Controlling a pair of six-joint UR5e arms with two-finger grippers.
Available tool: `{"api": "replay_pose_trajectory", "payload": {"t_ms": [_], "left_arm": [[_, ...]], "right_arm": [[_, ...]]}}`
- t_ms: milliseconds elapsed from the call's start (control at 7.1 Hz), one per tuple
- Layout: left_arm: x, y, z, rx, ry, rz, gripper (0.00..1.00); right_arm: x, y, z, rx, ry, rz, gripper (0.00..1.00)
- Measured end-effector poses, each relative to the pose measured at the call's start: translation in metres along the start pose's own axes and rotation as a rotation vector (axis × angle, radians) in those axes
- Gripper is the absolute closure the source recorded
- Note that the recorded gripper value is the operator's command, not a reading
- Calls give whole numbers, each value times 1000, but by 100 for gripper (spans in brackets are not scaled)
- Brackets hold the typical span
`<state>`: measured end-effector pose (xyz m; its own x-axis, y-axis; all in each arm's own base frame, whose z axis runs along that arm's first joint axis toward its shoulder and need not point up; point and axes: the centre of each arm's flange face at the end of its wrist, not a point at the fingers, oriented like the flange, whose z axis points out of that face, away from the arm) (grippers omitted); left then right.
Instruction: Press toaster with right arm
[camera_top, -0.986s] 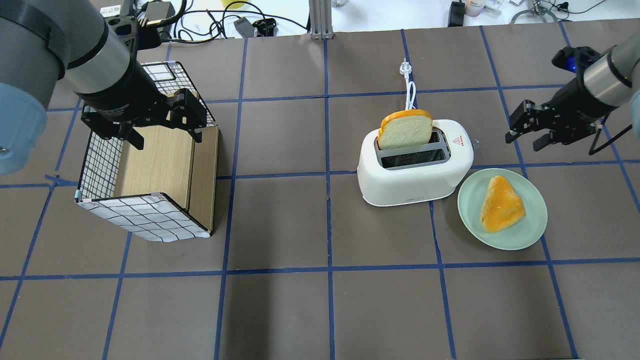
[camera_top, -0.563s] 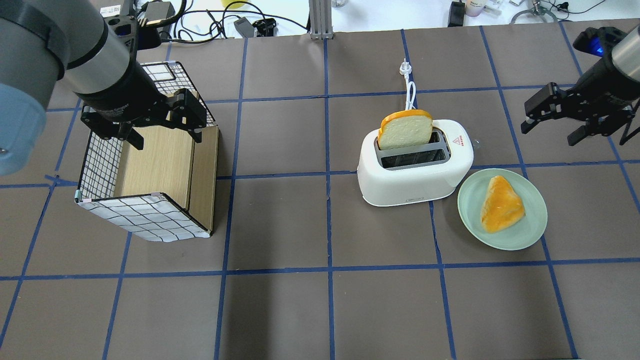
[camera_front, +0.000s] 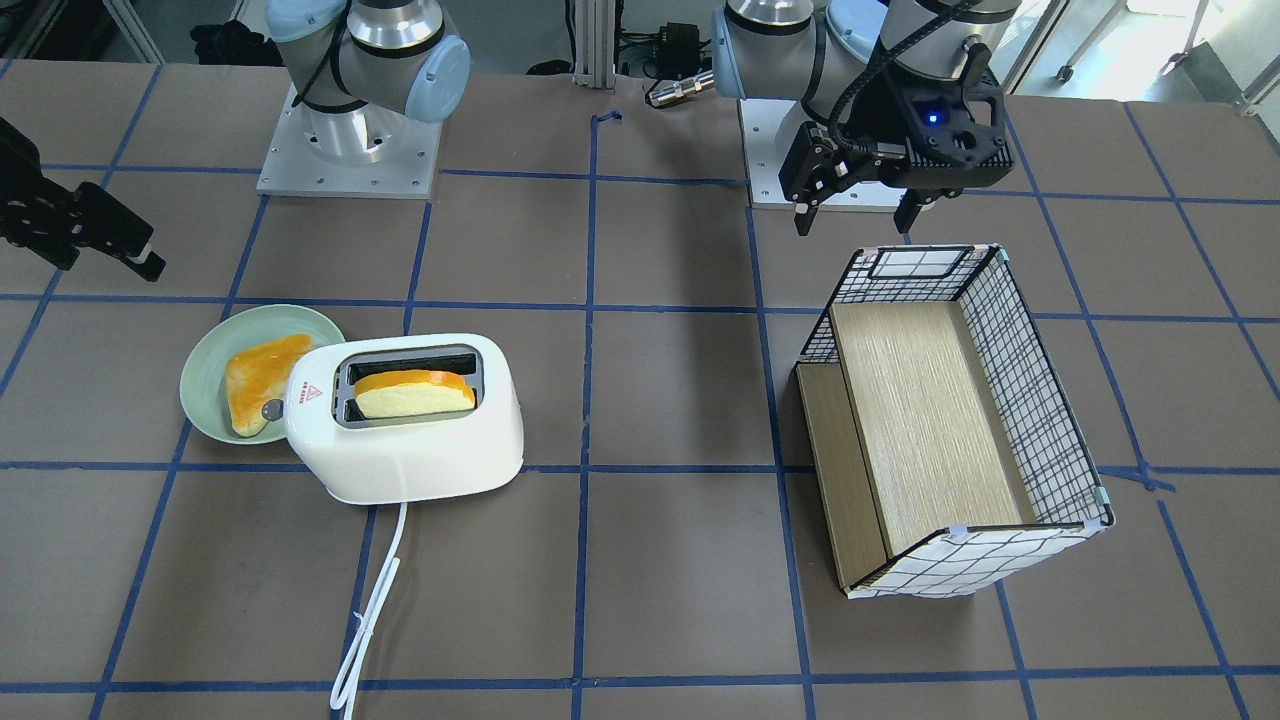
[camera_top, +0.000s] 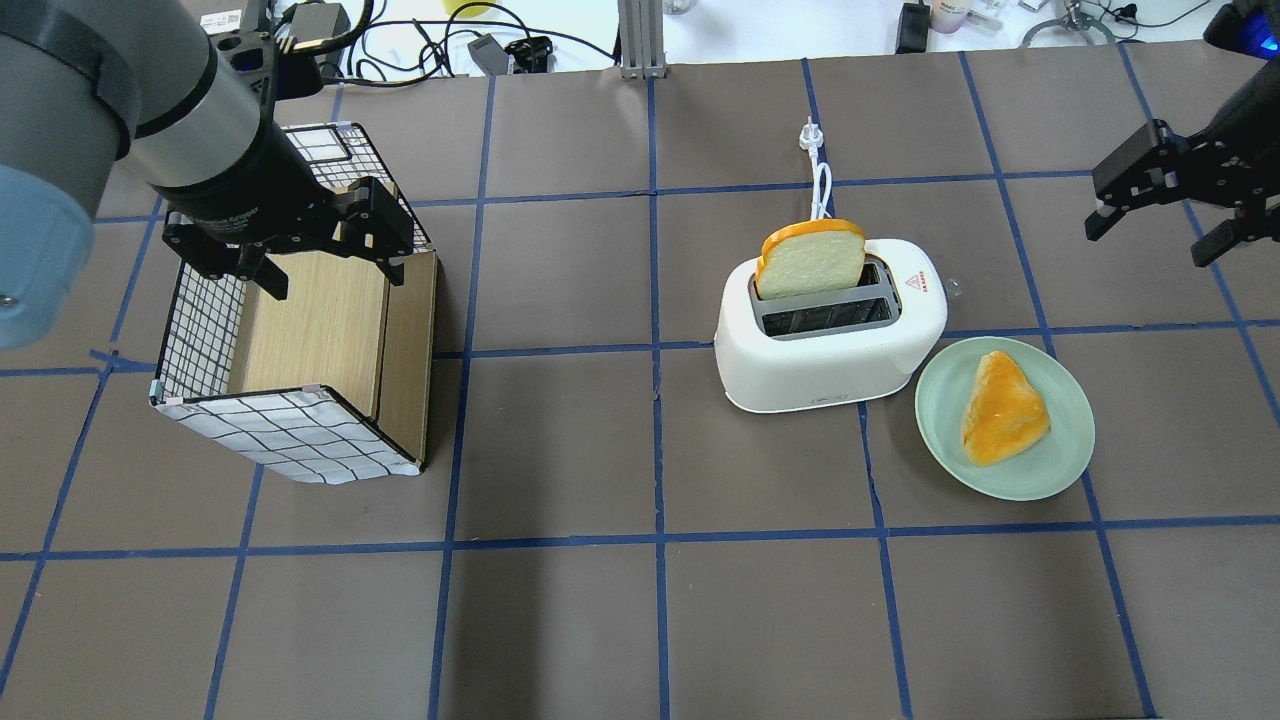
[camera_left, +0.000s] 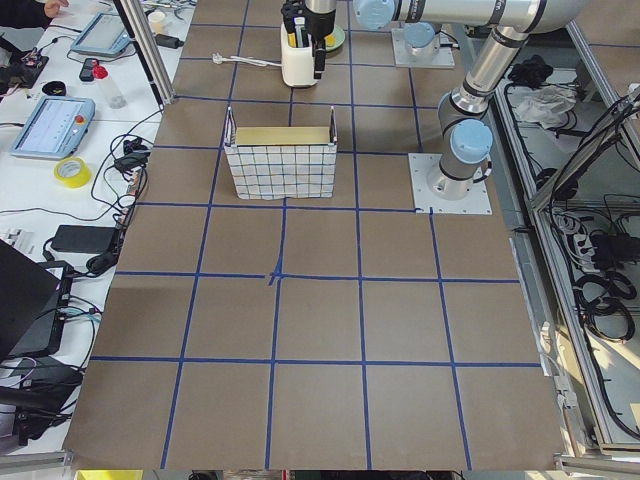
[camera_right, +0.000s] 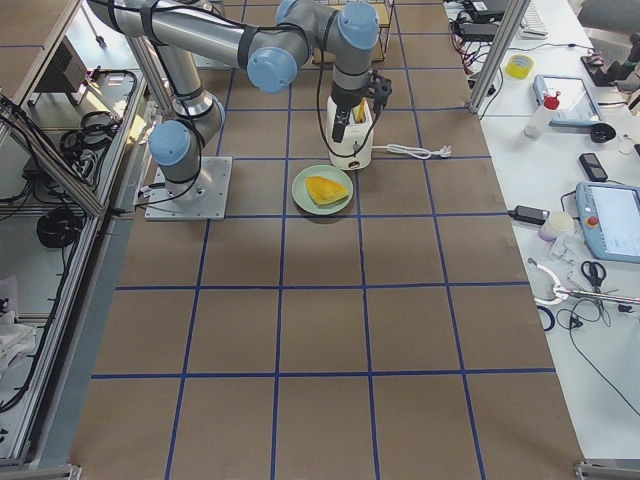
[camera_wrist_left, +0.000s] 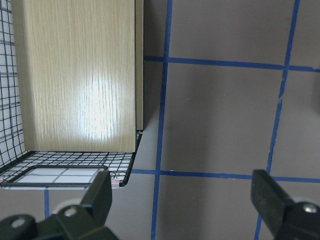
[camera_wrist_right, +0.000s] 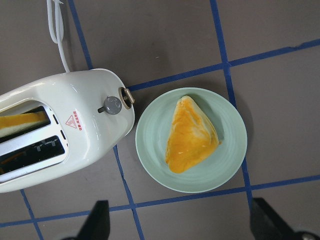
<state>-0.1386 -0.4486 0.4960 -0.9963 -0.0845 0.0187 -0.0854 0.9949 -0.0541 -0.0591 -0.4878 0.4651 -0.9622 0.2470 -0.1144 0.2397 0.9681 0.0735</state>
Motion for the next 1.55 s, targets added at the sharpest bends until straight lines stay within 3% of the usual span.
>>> {"api": "replay_pose_trajectory", "payload": {"t_ms": [563, 986, 1549], "left_arm": [[0, 0, 0, -1, 0, 0, 0], [0, 0, 1, -1, 0, 0, 0], [0, 0, 1, -1, 1, 0, 0]], "right_arm": [[-18, 15, -12, 17, 92, 14, 0], [-44, 22, -12, 22, 106, 28, 0], [-134, 53, 6, 12, 123, -14, 0]]}}
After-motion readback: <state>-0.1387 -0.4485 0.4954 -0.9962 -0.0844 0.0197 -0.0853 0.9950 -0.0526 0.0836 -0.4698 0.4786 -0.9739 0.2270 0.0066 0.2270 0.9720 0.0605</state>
